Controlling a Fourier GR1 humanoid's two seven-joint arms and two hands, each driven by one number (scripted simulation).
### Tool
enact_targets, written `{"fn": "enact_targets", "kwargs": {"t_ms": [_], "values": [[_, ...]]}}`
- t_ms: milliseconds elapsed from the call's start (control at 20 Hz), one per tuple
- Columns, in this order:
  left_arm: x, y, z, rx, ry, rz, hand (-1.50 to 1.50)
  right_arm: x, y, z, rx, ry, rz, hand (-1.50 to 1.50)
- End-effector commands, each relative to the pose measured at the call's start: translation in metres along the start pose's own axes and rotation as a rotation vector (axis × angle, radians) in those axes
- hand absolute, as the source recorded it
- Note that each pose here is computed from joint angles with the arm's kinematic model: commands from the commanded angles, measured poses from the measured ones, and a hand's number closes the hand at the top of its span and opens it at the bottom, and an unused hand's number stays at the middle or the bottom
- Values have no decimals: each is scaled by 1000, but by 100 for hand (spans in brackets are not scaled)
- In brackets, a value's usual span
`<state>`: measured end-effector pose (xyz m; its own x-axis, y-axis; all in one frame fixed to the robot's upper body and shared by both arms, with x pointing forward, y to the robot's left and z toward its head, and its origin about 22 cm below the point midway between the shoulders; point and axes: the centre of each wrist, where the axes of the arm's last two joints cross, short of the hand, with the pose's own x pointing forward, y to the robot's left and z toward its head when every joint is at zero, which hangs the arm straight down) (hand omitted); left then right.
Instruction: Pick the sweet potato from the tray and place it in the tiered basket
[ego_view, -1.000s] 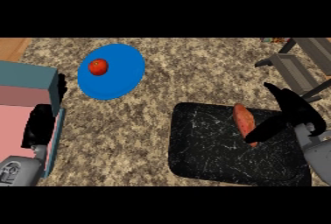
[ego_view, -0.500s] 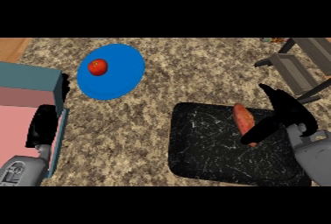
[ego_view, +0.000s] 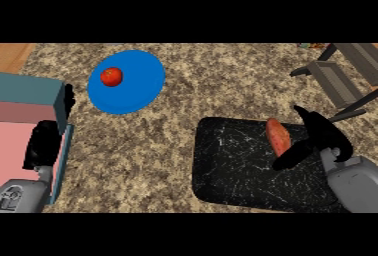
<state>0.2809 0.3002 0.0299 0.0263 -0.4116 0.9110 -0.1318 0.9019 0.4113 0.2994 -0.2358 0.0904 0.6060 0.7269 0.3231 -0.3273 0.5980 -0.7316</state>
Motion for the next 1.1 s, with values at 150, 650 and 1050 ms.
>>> {"fn": "enact_targets", "kwargs": {"t_ms": [150, 650, 1050], "values": [[-11, 19, 5, -22, 17, 0, 0, 2, 9, -21, 23, 105, 7, -150], [7, -5, -9, 4, 7, 9, 0, 13, 39, -40, 99, 112, -2, -150], [10, 8, -8, 2, 7, -9, 0, 13, 41, -47, 126, -28, 201, 150]]}}
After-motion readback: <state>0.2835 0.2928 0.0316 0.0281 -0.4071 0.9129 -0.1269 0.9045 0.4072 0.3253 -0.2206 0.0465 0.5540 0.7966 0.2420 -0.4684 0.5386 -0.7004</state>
